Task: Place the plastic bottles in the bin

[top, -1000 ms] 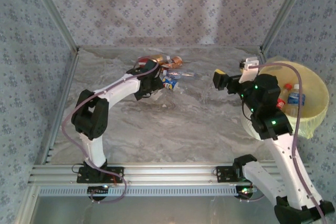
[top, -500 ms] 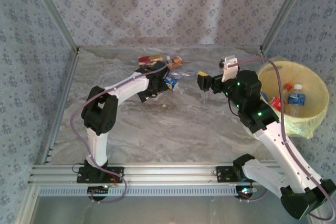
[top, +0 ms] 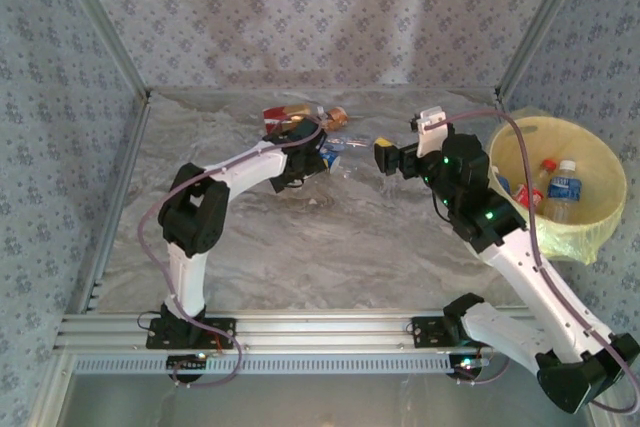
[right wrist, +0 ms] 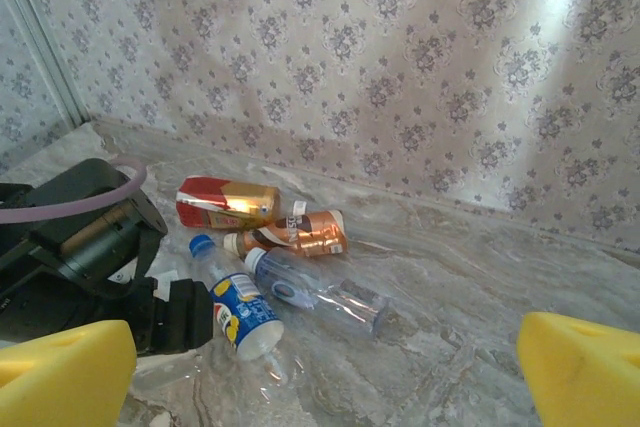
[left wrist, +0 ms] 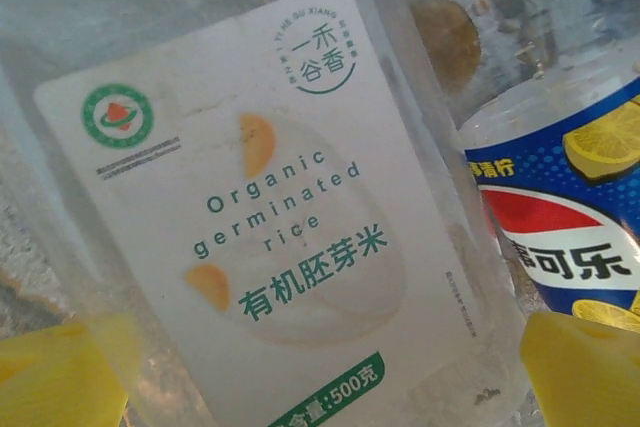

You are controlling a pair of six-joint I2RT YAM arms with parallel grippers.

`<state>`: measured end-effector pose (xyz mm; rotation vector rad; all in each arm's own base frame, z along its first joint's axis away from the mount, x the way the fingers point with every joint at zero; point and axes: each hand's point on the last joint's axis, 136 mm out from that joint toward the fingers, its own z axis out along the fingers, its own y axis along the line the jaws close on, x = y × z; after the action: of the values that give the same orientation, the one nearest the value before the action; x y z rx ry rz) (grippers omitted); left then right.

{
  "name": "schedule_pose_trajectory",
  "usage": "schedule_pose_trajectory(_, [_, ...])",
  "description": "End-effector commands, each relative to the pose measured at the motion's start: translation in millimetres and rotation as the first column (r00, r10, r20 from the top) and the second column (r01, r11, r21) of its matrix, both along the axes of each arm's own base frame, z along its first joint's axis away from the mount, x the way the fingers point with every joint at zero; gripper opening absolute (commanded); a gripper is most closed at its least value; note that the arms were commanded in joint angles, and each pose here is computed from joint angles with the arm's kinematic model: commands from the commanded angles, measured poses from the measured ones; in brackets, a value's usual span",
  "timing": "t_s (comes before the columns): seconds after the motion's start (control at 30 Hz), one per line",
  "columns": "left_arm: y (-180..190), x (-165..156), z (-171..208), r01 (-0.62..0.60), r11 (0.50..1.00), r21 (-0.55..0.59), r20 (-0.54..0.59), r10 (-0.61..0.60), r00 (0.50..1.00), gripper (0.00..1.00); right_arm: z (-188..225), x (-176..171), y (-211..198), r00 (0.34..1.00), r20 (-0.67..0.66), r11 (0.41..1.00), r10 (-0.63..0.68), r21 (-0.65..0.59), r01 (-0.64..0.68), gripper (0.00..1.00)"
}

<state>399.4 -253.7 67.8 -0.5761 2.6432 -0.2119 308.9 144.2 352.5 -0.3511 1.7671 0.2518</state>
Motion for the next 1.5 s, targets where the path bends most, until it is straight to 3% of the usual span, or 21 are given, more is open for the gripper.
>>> schedule_pose_trajectory(0.0, [9,-23,-8,0.123,0.991,0.051,-0.035,-0.121,0.992,0.97,-6,0,-3,1.0,-0.017,0.999,-0.019,-0.047,0.019,1.0])
schedule_pose_trajectory(0.1, [27,-35,-4,0.169,0.981,0.095,-0.039,-0.166,0.985,0.98,-11,2,-5,0.999,-0.034,0.996,-0.037,-0.077,0.034,1.0])
schedule_pose_trajectory(0.3, [49,-59,-2,0.271,0.961,0.063,-0.062,-0.267,0.962,0.98,-17,4,-2,0.998,-0.05,0.996,-0.038,-0.085,0.033,1.0])
schedule_pose_trajectory(0.57, [33,-69,25,0.444,0.896,0.008,0.016,-0.444,0.896,0.98,-16,12,9,0.998,-0.06,0.996,-0.026,-0.086,0.021,1.0])
schedule_pose_trajectory(1.03, [58,-55,10,0.281,0.946,0.159,-0.028,-0.28,0.96,0.98,-12,9,15,0.999,-0.047,0.994,-0.024,-0.105,0.019,1.0])
schedule_pose_trajectory(1.3, [35,-46,-10,0.293,0.953,0.077,-0.032,-0.292,0.956,0.98,-14,8,16,0.999,-0.046,0.993,-0.021,-0.117,0.016,1.0])
schedule_pose_trajectory(1.47, [36,-43,-24,0.274,0.957,0.1,-0.057,-0.269,0.961,0.98,-14,7,16,0.999,-0.045,0.992,-0.023,-0.128,0.017,1.0])
